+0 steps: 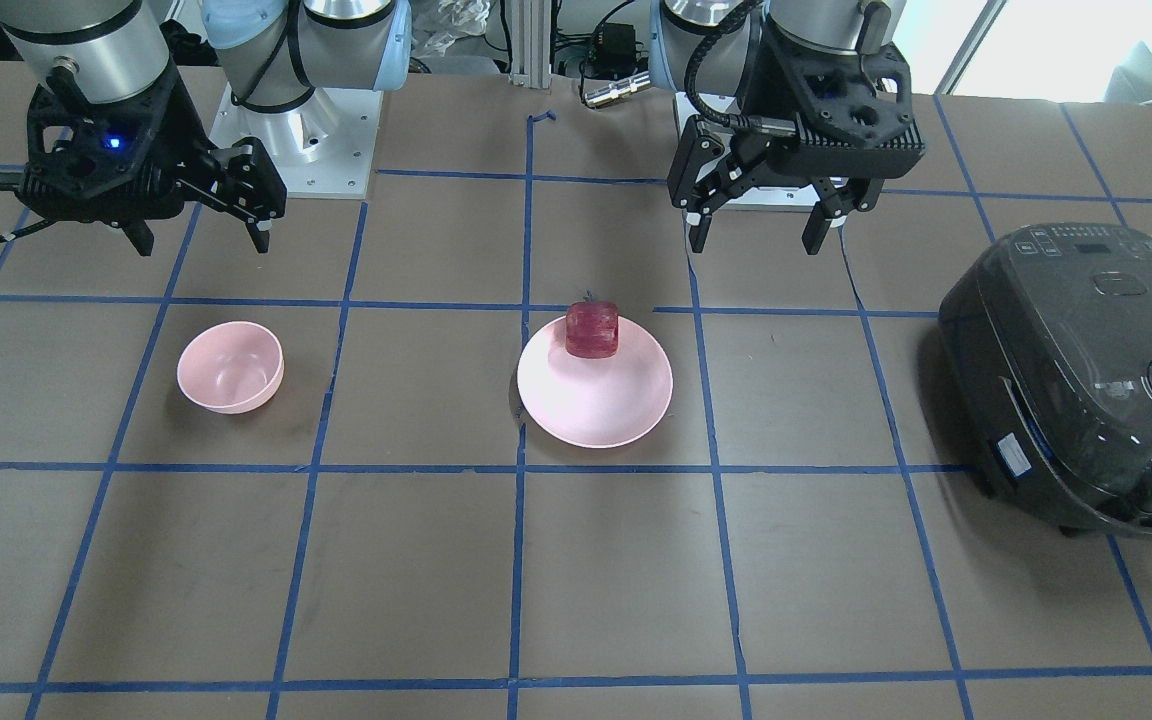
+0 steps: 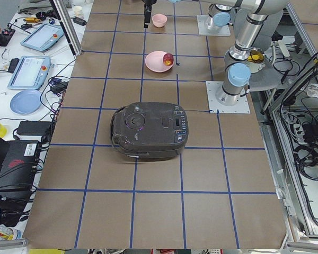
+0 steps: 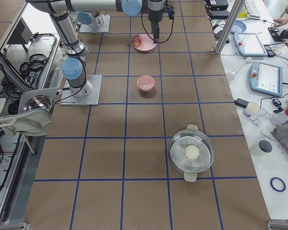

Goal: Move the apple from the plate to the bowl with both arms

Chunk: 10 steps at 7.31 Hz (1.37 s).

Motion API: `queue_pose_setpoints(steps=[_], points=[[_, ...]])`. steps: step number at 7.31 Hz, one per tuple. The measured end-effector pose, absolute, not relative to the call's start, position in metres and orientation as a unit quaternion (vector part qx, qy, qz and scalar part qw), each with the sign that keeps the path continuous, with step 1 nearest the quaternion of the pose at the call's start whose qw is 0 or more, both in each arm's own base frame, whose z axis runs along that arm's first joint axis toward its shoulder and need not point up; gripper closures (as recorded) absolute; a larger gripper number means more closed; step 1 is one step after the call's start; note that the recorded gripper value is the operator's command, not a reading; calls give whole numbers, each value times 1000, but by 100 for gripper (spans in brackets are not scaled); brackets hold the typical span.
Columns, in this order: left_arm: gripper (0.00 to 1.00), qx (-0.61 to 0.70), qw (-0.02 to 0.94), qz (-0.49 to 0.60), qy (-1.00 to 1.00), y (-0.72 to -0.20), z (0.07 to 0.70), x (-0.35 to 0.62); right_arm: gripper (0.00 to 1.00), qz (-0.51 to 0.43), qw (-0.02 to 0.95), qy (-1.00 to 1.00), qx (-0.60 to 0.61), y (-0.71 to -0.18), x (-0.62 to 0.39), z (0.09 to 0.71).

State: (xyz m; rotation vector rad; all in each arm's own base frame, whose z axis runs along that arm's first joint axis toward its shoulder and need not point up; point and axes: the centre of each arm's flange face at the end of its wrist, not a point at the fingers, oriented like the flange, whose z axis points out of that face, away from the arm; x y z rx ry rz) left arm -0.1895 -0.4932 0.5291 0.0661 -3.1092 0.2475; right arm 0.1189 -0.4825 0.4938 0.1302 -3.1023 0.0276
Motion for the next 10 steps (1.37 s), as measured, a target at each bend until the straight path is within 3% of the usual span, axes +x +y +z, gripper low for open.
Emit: queue_pose_setpoints(steps=[4, 10], points=[[0, 37, 8, 19, -999, -498, 460, -212, 0, 11, 18, -999, 37, -483, 119, 494], [0, 59, -10, -39, -997, -442, 300, -286, 0, -5, 15, -999, 50, -501, 75, 478]])
